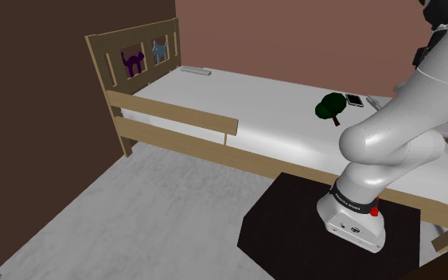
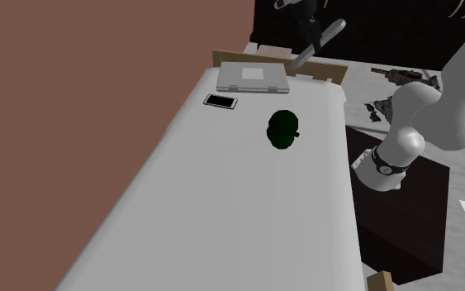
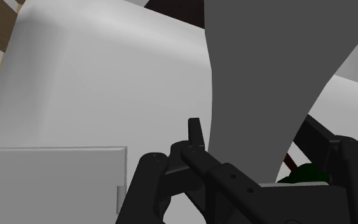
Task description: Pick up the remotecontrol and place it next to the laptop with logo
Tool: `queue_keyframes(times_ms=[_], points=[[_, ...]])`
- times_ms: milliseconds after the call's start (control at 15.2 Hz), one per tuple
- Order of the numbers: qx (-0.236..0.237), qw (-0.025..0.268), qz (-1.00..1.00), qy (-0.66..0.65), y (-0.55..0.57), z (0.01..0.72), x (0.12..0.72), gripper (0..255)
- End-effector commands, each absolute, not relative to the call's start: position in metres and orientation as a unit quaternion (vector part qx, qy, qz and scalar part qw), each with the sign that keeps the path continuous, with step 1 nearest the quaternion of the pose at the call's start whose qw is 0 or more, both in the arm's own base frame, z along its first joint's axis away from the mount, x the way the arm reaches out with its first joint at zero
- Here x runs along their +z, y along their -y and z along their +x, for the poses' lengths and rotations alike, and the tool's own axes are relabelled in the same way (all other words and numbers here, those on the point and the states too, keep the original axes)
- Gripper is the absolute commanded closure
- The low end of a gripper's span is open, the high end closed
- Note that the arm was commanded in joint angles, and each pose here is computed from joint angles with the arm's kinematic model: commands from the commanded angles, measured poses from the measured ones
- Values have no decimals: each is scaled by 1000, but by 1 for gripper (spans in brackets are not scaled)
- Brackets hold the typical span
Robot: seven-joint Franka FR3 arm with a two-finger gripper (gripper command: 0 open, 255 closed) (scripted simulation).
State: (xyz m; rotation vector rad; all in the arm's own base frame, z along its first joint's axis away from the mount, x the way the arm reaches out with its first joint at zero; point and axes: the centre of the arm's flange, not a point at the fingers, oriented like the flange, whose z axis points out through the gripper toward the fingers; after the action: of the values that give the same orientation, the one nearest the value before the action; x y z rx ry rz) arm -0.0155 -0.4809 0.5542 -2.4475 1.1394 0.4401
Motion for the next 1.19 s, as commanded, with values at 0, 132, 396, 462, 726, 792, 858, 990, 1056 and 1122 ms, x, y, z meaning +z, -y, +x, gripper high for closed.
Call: queue_keyframes(times_ms=[0,132,396,462,726,792,858,990,1056,1122], points=[[157,201,-876,-408,480,-16,543,255],[157,201,-876,-408,480,-16,533,255],[157,201,-876,-408,480,-16,512,255],[157,201,-876,-408,480,-16,506,255],[157,201,-876,-408,480,-16,485,255],[157,201,-876,-408,480,-16,480,255],[157,201,-876,-408,480,-16,475,255],[157,201,-876,-408,480,-16,464,255],[157,201,-876,-408,480,-16,459,255],[157,201,-876,-408,480,-16,453,255]])
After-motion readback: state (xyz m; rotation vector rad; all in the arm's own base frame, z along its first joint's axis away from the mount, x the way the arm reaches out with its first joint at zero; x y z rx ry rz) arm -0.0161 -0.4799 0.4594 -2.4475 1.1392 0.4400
